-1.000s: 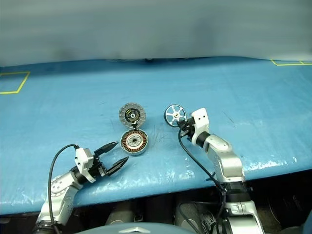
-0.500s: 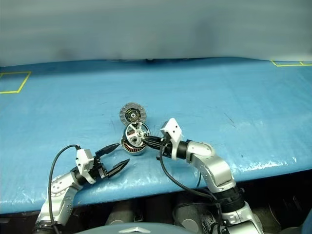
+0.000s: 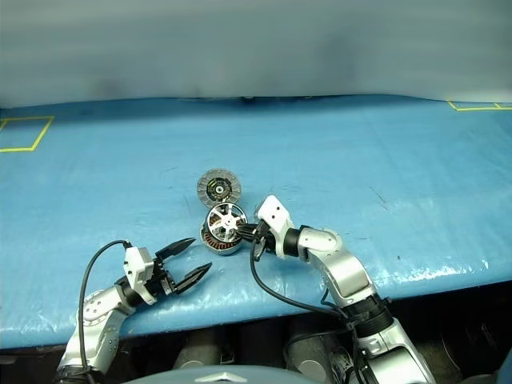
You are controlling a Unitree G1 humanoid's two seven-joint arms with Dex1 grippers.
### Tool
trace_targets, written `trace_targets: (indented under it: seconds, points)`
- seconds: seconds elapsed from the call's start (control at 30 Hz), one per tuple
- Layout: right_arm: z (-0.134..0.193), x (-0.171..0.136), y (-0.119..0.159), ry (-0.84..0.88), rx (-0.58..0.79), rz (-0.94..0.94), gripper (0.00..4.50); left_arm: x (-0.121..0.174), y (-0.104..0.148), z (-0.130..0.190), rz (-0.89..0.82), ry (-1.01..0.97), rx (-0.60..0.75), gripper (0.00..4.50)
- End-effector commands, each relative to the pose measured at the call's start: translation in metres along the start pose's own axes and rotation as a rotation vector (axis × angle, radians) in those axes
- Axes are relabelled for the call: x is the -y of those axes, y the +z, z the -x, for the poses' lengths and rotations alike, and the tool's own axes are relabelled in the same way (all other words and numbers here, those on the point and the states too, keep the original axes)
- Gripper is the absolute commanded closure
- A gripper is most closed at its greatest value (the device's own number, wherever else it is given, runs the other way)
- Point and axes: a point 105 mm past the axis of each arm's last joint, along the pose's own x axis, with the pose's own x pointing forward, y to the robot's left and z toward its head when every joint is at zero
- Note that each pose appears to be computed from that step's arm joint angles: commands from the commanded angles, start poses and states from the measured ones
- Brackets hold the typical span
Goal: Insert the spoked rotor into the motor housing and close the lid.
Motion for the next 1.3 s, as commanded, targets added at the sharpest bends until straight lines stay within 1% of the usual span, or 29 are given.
trace_targets:
  seconds: [0.03, 0.07, 0.2, 0.23, 0.47, 0.73, 0.83, 0.9, 0.93, 1.03, 1.17, 1.23, 1.3]
  points:
    - [0.000, 0.000, 0.010, -0.002, 0.025, 0.036, 4.45, -0.003, 0.005, 0.001, -0.021, 0.006, 0.015, 0.43]
    - [0.000, 0.000, 0.009, 0.000, 0.022, 0.037, 4.45, -0.003, 0.005, 0.001, -0.023, 0.007, 0.014, 0.43]
    - [0.000, -0.005, 0.010, 0.034, 0.028, 0.042, 3.41, -0.003, 0.004, 0.002, -0.024, 0.010, 0.011, 0.43]
    - [0.000, -0.006, 0.010, 0.036, 0.031, 0.047, 3.05, -0.003, 0.004, 0.002, -0.023, 0.011, 0.010, 0.43]
    - [0.000, -0.007, 0.017, 0.039, 0.065, 0.048, 3.05, -0.004, 0.003, 0.002, -0.021, 0.013, 0.010, 0.43]
    - [-0.004, 0.003, 0.017, -0.027, 0.090, 0.011, 3.05, -0.010, 0.009, 0.005, -0.035, 0.046, 0.036, 0.43]
    - [-0.010, 0.009, 0.012, -0.069, 0.079, -0.003, 3.64, -0.012, 0.013, 0.006, -0.038, 0.060, 0.052, 0.43]
    - [-0.012, 0.009, 0.008, -0.075, 0.065, -0.003, 4.28, -0.013, 0.013, 0.005, -0.039, 0.063, 0.055, 0.43]
    - [-0.014, 0.008, 0.006, -0.070, 0.058, 0.000, 4.46, -0.013, 0.014, 0.005, -0.039, 0.063, 0.056, 0.43]
    - [-0.018, 0.001, 0.002, -0.039, 0.035, 0.004, 4.46, -0.013, 0.014, 0.005, -0.041, 0.065, 0.058, 0.43]
    - [-0.020, 0.000, -0.014, -0.052, -0.041, 0.033, 4.46, -0.013, 0.014, 0.004, -0.041, 0.065, 0.059, 0.43]
    - [-0.021, -0.001, -0.019, -0.058, -0.058, 0.037, 4.46, -0.013, 0.014, 0.004, -0.042, 0.066, 0.060, 0.43]
    - [-0.020, -0.003, -0.011, -0.053, -0.008, 0.015, 4.46, -0.014, 0.014, 0.004, -0.046, 0.072, 0.061, 0.43]
